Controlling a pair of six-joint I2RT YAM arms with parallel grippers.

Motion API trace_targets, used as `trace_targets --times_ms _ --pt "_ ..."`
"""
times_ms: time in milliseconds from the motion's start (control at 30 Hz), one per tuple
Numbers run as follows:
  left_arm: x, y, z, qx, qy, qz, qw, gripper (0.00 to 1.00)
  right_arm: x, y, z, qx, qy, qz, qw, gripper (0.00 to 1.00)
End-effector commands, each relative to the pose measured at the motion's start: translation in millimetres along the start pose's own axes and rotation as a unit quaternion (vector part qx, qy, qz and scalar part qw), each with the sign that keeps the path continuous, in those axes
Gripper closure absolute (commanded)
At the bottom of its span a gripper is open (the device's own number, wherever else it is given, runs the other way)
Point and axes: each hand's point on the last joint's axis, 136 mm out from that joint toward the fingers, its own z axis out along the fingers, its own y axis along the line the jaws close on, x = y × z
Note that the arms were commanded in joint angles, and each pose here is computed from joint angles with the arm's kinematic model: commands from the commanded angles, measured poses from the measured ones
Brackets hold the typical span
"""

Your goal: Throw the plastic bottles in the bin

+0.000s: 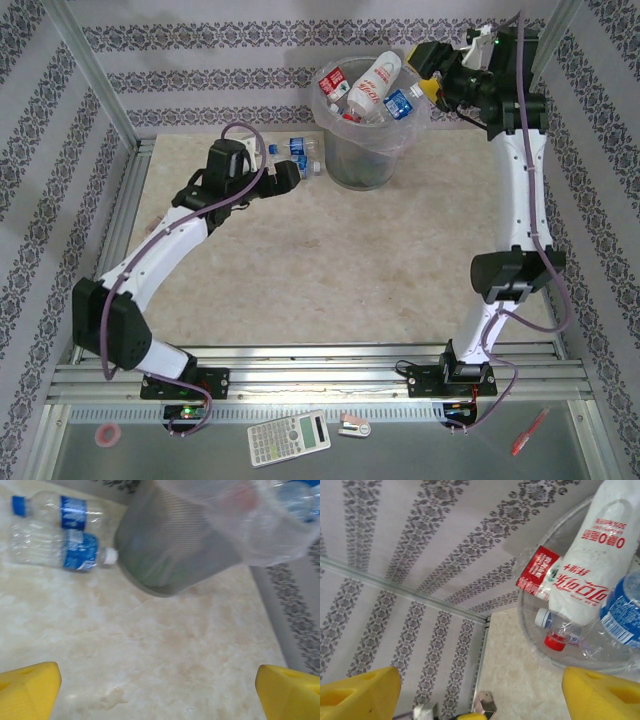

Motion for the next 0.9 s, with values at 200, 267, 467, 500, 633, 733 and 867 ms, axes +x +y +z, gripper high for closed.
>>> trace_targets --times_ms 200,267,467,500,633,733,867 --pt "-4 47 36 -0.097 0.061 -0.032 0.993 0.00 27 16 -26 -0.015 0.012 -0.054 0.998 0.11" --pt "-2 52 48 -0.097 0.073 -0.045 0.992 0.00 33 16 -31 -0.012 0.014 -0.057 0.998 0.11" --pt "-5 66 85 -0.066 0.078 -0.106 0.989 0.01 51 19 -45 -0.012 0.020 -0.067 0.997 0.08" --pt "-6 69 90 -0.066 0.077 -0.115 0.988 0.01 53 19 -47 -0.011 0.021 -0.068 0.997 0.08" --pt "-10 88 109 -0.076 0.071 -0.153 0.983 0.00 65 20 -55 -0.010 0.024 -0.070 0.997 0.07" --pt "-10 105 122 -0.093 0.069 -0.164 0.980 0.00 72 16 -59 -0.007 0.027 -0.067 0.997 0.06" --pt "-15 123 137 -0.104 0.069 -0.169 0.978 0.00 81 13 -63 -0.005 0.031 -0.063 0.998 0.06"
